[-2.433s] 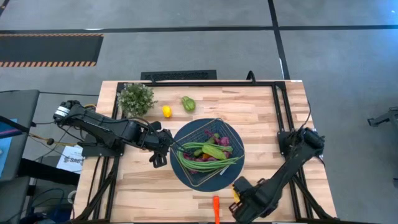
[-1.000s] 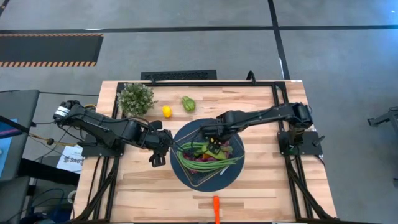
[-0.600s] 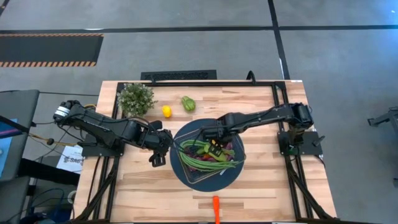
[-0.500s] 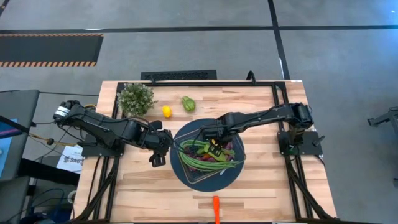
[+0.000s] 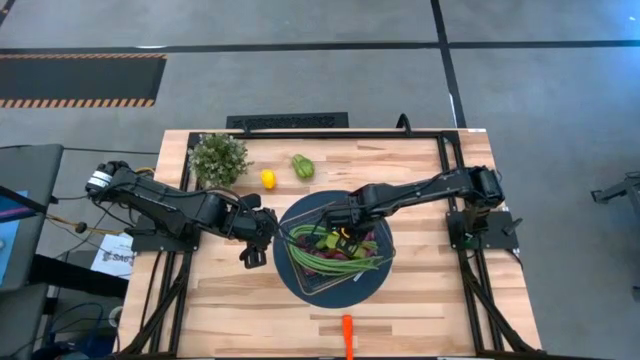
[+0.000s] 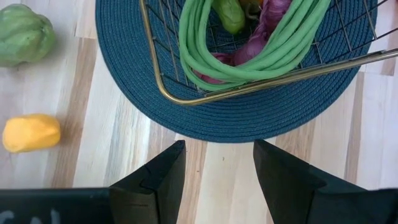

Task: Build produce basket
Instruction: Put the yellow lemon into the gold wire basket

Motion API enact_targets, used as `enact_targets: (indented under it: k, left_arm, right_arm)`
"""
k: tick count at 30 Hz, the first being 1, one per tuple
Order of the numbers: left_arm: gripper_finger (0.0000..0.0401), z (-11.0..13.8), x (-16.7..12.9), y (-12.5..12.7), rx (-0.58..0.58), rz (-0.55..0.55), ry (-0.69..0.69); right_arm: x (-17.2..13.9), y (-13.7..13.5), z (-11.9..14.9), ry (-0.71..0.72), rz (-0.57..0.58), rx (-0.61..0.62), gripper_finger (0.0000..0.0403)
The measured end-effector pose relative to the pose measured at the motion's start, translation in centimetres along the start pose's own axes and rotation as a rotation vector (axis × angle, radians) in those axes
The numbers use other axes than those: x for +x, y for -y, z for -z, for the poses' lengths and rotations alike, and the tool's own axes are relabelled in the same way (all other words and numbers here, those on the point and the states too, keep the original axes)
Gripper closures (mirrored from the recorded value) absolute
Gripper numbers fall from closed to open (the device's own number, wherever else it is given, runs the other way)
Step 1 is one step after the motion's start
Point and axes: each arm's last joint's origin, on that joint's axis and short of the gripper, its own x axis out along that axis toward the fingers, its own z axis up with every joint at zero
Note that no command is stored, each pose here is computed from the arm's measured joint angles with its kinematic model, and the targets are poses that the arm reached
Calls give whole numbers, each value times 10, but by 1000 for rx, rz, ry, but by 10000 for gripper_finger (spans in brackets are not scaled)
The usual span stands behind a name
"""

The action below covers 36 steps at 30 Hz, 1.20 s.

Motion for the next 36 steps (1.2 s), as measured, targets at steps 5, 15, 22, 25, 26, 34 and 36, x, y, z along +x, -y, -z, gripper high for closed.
enact_targets:
  k: [5, 15, 22, 25, 26, 34, 36]
  left_arm:
    - [225, 0, 0, 0, 4, -9, 4]
    - [225, -7, 2, -28, -108, -315, 88]
    - [225, -15, 9, -80, -268, -390, 27]
    - [225, -16, 11, -98, -254, -382, -12]
    - [225, -15, 11, -102, -247, -383, -24]
    - [225, -16, 11, -117, -61, -455, -64]
    - [225, -17, 11, -118, -40, -461, -67]
  right_arm:
    - [-2, 0, 0, -6, -12, 8, 213]
    - [-75, -11, -19, 167, -219, 38, 173]
    - [-146, -1, -21, 389, -272, 1, 176]
    - [-170, 8, -18, 459, -248, -14, 176]
    - [-176, 12, -16, 478, -233, -13, 177]
    - [-193, 43, -6, 494, -117, -7, 177]
    - [-193, 49, -5, 477, -89, -30, 177]
